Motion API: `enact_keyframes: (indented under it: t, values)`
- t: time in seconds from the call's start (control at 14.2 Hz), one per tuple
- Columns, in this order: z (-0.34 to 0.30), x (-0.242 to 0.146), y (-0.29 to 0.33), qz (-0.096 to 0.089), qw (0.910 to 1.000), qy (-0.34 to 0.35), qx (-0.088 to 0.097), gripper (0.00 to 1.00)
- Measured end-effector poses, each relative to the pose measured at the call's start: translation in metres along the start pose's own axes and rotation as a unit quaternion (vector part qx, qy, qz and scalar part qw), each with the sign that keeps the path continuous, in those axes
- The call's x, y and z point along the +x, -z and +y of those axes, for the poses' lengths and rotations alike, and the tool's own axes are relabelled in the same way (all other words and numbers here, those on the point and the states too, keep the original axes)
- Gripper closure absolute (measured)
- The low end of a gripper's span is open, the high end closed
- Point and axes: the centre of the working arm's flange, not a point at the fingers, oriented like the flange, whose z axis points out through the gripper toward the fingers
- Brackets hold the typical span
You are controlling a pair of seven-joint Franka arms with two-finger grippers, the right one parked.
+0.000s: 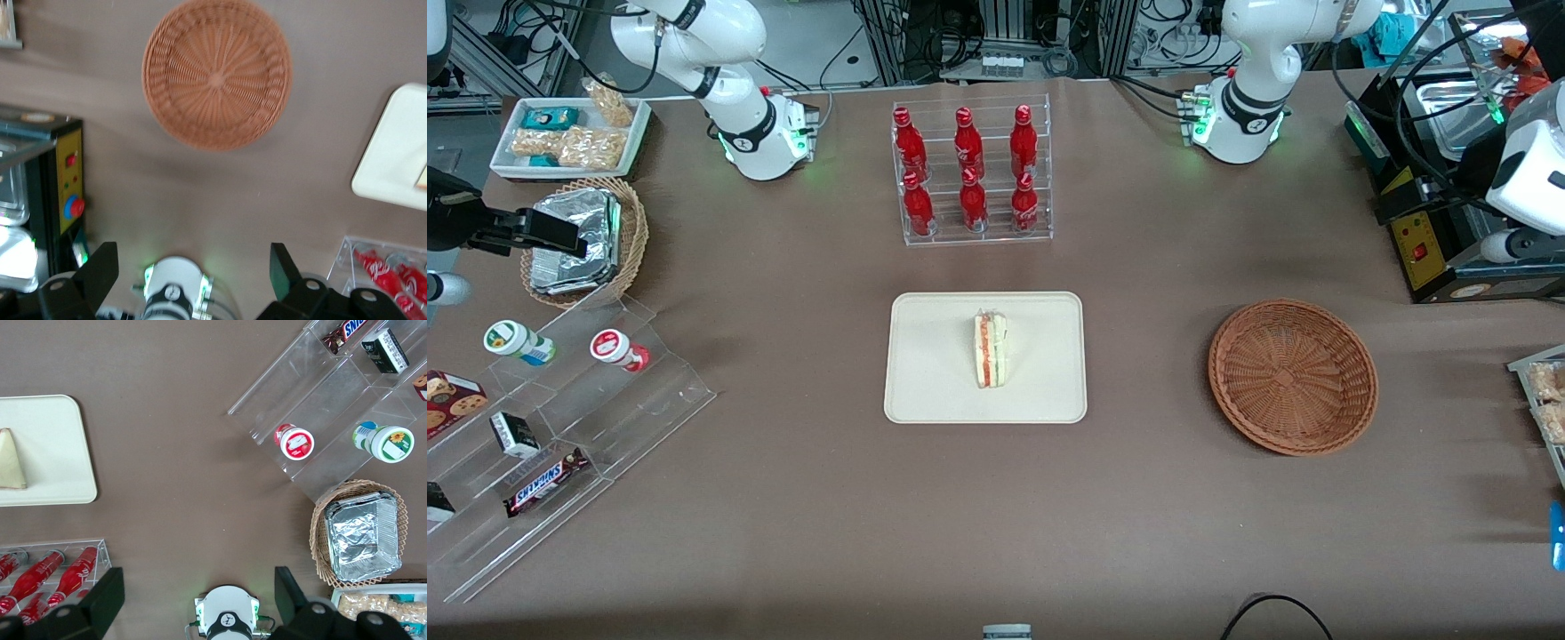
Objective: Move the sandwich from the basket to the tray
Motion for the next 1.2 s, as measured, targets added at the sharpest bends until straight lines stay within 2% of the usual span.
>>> enact_keyframes:
  t: [0.07, 0.21, 0.35, 0.49, 0.56, 0.71, 0.92, 1.2]
  values:
    - [0.005, 0.004, 0.000, 0.014, 0.9999, -0.004, -0.003, 0.00]
    - [0.012, 0.007, -0.001, 0.023, 0.9997, -0.009, -0.005, 0.00]
    - [0.014, 0.011, 0.000, 0.040, 0.9991, -0.013, -0.007, 0.00]
    - [0.011, 0.015, 0.000, 0.055, 0.9972, -0.049, 0.011, 0.00]
    - [0.010, 0.016, 0.000, 0.057, 0.9961, -0.064, 0.018, 0.00]
    - [0.011, 0.016, 0.000, 0.059, 0.9957, -0.067, 0.021, 0.00]
    - [0.013, 0.016, 0.000, 0.061, 0.9956, -0.069, 0.021, 0.00]
    - [0.013, 0.019, 0.000, 0.067, 0.9970, -0.037, 0.014, 0.00]
